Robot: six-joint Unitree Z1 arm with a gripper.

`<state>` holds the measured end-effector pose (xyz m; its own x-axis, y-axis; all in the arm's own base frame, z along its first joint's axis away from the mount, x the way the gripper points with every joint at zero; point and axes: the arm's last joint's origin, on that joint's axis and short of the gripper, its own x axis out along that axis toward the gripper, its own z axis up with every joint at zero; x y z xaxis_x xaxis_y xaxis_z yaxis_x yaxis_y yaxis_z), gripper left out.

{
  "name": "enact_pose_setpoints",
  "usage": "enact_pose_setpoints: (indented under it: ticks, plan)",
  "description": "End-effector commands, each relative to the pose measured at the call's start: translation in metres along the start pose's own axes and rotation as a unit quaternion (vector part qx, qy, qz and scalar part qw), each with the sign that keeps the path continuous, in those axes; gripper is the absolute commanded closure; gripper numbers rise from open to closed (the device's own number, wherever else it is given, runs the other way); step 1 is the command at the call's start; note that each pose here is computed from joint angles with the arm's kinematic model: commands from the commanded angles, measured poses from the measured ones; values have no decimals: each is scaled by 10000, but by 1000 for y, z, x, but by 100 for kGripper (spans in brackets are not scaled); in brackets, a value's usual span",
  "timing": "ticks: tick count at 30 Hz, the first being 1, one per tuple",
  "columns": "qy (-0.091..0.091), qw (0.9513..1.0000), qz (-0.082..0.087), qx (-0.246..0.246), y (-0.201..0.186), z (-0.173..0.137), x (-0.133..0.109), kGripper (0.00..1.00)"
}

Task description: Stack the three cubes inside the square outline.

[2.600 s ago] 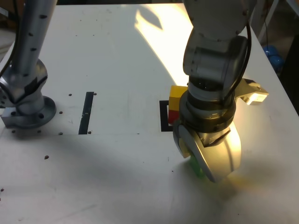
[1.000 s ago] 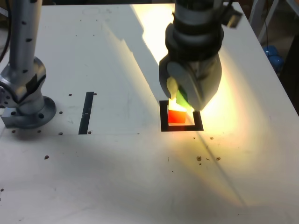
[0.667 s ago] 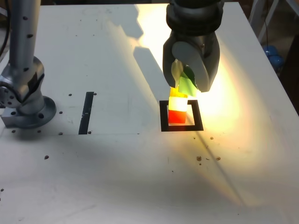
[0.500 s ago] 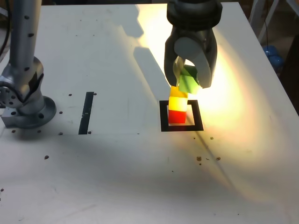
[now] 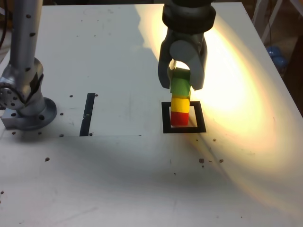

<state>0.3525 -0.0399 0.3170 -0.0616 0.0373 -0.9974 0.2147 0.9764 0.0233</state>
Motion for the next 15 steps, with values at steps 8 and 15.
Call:
enact_pose_setpoints:
  ticks: [8,15]
  plan:
    - [-33,10000,25,-90,6,-3,0,61]
    - [-58,9999,33,-89,6,-2,5,20]
